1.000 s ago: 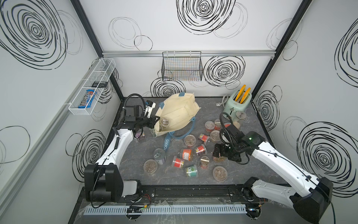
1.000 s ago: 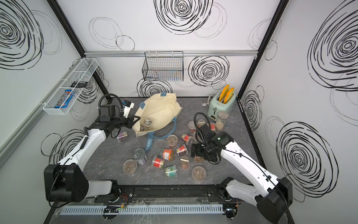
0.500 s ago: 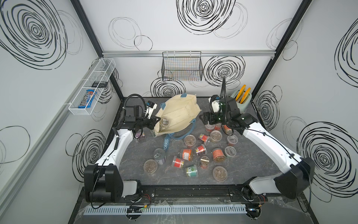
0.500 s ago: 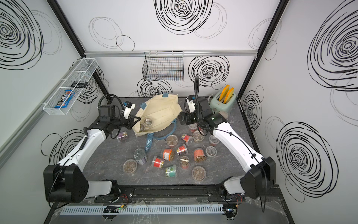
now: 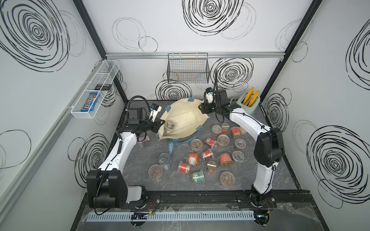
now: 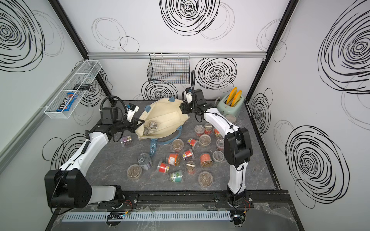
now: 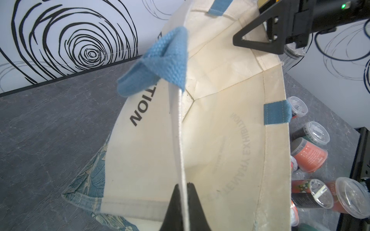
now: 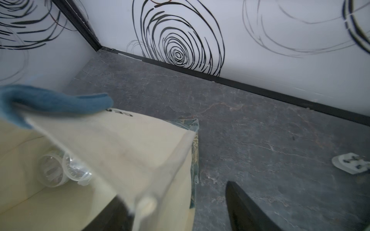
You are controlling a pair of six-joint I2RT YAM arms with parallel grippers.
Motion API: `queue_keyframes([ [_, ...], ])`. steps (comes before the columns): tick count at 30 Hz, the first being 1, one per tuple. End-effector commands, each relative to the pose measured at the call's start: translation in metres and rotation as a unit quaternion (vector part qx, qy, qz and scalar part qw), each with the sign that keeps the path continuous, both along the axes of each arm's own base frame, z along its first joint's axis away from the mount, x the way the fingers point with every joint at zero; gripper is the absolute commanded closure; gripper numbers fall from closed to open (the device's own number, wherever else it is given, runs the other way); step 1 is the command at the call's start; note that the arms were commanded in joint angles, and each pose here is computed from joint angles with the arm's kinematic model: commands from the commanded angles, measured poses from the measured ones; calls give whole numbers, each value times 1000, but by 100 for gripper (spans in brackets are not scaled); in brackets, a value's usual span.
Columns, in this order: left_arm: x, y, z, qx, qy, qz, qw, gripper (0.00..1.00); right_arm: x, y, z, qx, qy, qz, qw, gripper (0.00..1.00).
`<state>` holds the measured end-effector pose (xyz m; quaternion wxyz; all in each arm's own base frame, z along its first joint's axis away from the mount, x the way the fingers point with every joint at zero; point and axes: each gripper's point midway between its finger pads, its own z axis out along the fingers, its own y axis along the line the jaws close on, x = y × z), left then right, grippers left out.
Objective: Take out the seed jars from the canvas bag
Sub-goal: Adjust the canvas bag at the center of the board.
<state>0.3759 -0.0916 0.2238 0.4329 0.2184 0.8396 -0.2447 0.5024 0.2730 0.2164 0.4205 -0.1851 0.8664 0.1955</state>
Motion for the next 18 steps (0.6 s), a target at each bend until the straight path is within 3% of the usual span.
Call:
queue_keyframes([
  [1,9,2,34,-2,-59,-14,998,98,11,7,8,8,-2,-3,1000,58],
  [2,10,5,34,0,-60,-8,998,98,12,9,8,9,1,-3,1000,69],
  [5,16,15,35,3,-57,15,998,98,12,11,13,10,-4,-16,1000,82],
  [6,19,21,35,2,-53,29,998,91,12,11,15,9,-8,-24,1000,86],
  [11,35,47,46,-22,-46,84,995,88,2,7,29,24,-18,-77,997,95],
  [13,43,60,52,-23,-42,124,991,70,-4,3,33,30,-20,-120,992,94],
  [18,41,59,87,-31,-51,152,987,68,-34,7,48,37,-78,-211,974,95],
])
